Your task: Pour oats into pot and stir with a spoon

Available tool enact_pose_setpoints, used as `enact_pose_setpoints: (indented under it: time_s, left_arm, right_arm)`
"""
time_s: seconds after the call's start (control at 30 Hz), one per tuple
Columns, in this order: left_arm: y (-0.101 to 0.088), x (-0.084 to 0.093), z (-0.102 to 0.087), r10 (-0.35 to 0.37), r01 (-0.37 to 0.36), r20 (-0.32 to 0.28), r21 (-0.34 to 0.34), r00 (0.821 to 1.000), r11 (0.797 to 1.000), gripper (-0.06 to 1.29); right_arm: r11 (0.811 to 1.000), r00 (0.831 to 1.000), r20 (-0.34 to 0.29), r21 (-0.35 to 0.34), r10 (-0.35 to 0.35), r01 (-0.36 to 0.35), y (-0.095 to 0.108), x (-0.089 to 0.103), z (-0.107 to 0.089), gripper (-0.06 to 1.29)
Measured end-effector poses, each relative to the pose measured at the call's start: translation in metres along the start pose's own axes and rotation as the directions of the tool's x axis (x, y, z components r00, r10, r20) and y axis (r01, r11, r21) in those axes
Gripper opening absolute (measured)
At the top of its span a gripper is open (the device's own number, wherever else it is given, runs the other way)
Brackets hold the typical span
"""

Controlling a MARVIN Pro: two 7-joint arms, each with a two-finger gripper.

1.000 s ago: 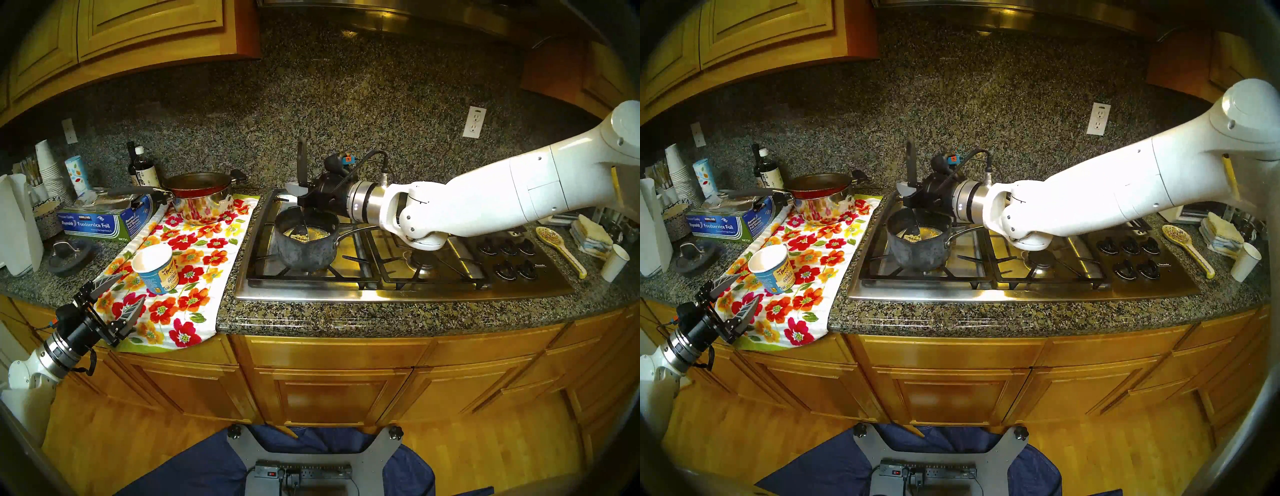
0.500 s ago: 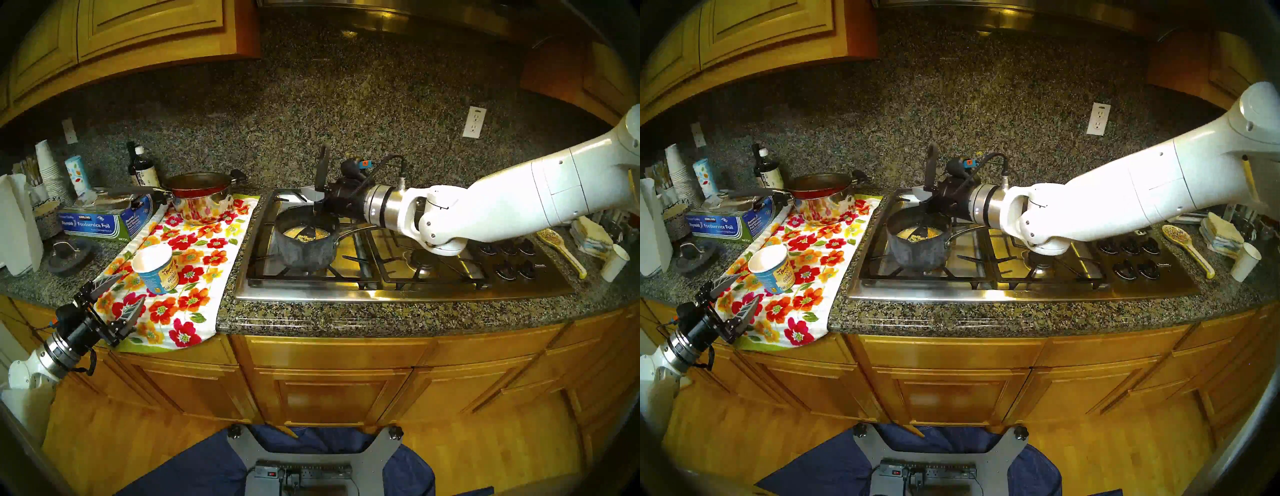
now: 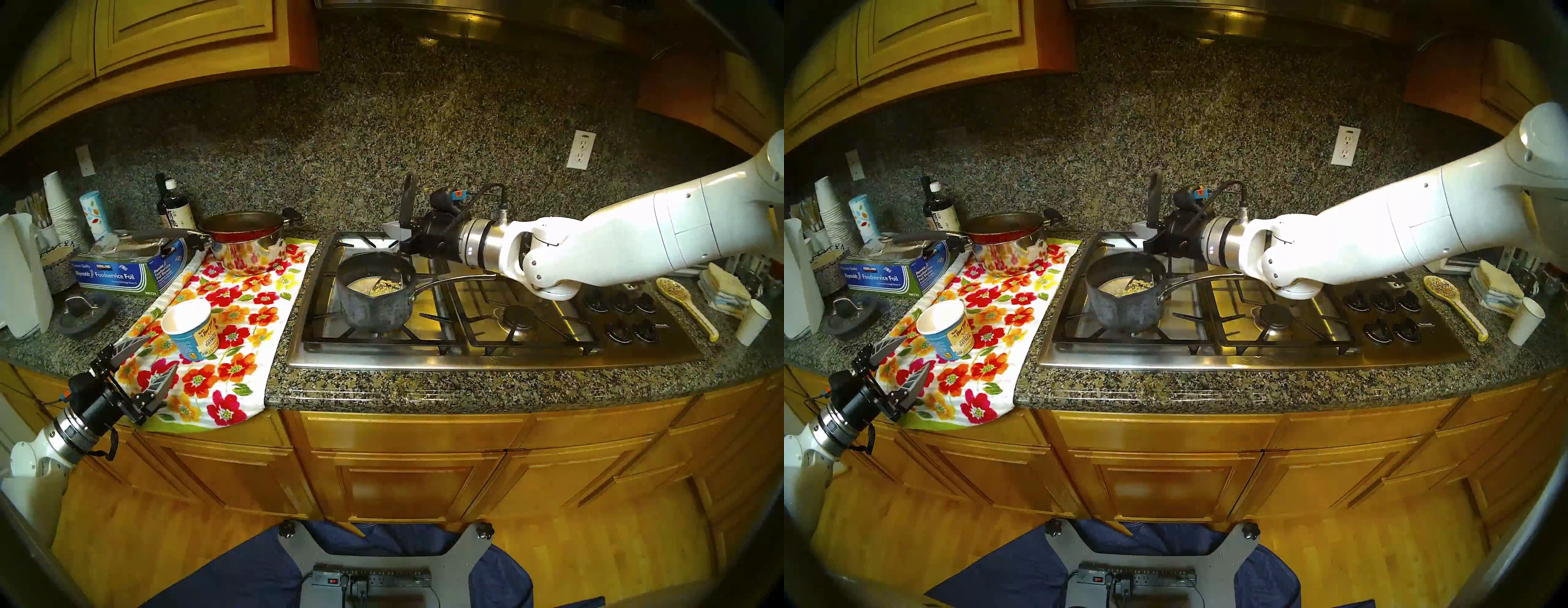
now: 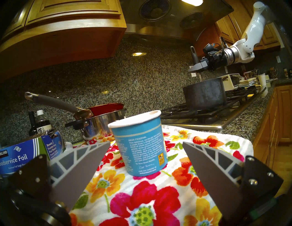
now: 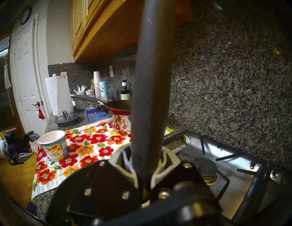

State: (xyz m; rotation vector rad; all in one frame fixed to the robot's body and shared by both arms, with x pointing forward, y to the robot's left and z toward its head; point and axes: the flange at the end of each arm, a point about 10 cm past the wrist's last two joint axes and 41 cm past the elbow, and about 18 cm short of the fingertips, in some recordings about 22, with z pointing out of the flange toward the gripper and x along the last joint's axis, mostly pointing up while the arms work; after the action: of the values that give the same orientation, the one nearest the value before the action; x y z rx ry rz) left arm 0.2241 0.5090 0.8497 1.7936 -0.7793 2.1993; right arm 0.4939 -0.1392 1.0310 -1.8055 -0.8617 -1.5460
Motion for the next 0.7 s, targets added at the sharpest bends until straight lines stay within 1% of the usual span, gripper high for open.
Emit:
enact_pose_setpoints:
  time_s: [0.1,0.33,0.7]
  left_arm:
    - [0.000,0.000,0.000,0.000,0.000,0.000,0.000,1.000,1.000,1.23]
    - [0.000,0.000,0.000,0.000,0.000,0.000,0.000,1.000,1.000,1.23]
    - [0.000,0.000,0.000,0.000,0.000,0.000,0.000,1.000,1.000,1.23]
  right_arm:
    - [1.000,1.000,0.008,0.004,-0.008,0.008,0.006,0.001,0.006,0.03]
    - [1.000,1.000,0.010,0.014,-0.010,0.010,0.012,0.003,0.019,0.03]
    - [0.999,1.000,-0.007,0.043,-0.010,0.010,0.011,0.004,0.043,0.03]
